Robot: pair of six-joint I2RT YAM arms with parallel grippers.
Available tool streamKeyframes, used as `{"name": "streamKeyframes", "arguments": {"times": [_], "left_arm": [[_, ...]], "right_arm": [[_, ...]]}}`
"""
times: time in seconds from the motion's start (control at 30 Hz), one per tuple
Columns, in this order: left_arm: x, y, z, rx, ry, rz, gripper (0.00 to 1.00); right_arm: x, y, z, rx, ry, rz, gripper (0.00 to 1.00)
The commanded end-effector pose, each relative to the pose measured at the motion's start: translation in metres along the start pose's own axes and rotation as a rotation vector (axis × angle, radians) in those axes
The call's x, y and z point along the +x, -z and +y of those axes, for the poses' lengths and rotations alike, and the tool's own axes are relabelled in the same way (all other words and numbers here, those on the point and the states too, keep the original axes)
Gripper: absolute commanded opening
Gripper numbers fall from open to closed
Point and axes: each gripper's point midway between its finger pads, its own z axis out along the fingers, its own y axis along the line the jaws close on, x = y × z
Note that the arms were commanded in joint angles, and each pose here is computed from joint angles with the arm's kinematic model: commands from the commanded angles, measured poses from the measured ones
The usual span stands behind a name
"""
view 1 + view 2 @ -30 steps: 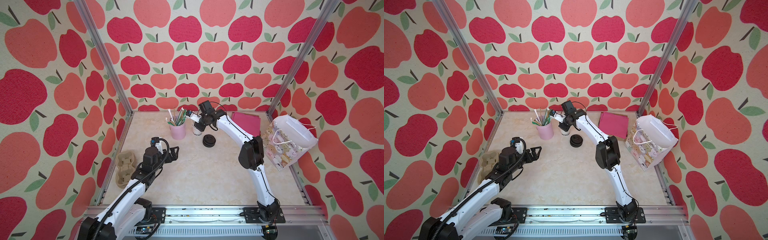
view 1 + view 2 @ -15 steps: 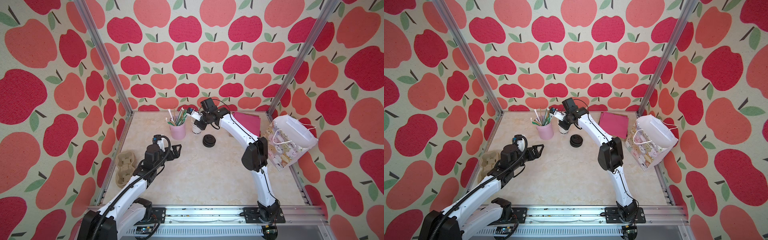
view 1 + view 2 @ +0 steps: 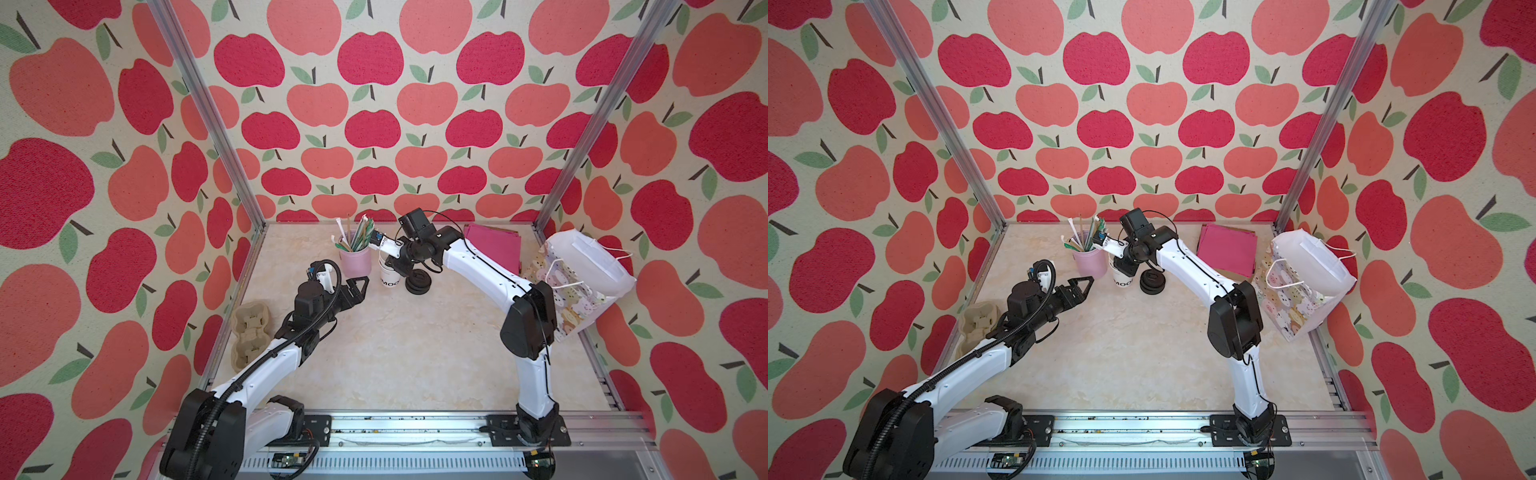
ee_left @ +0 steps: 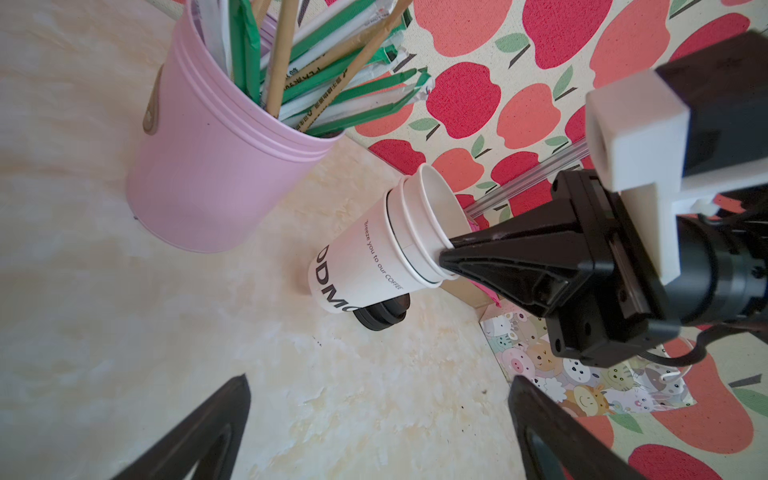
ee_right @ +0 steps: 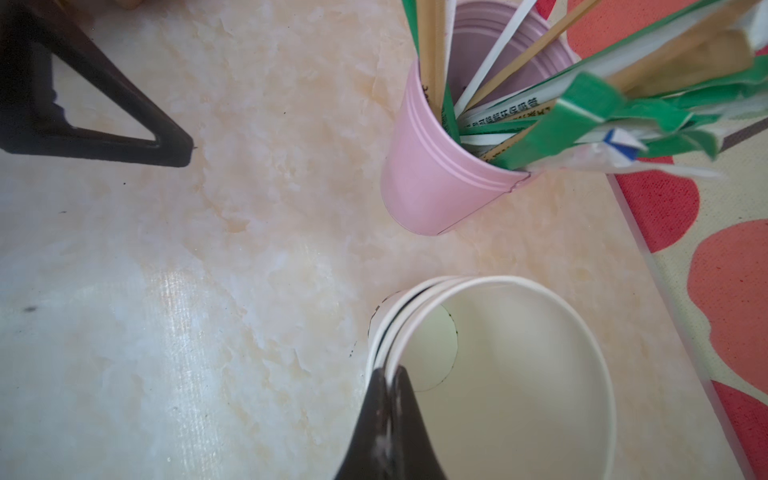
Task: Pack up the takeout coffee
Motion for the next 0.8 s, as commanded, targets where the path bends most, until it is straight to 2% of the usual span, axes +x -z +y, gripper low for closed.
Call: {"name": "streamKeyframes", "arguments": {"times": [0.0,0.43,0.77], "left_arm": [[-0.009,-0.005,-0.017,0.063,0.030,-0.013,0.99],[0.008,-0.020,0.003,0.001,0.114,0.052,0.99],[0.016,-0.032,0.001,0.016,0.142,0.087,0.99]], "right_arm": [[-0.015,0.014,0.010,0.003,0.039,-0.065,0.00],[-0.009,0.008,0.035,-0.030,0.071,-0.060,0.00],[-0.007,0.012,0.048,-0.056,0.087,-0.077,0.00]]}}
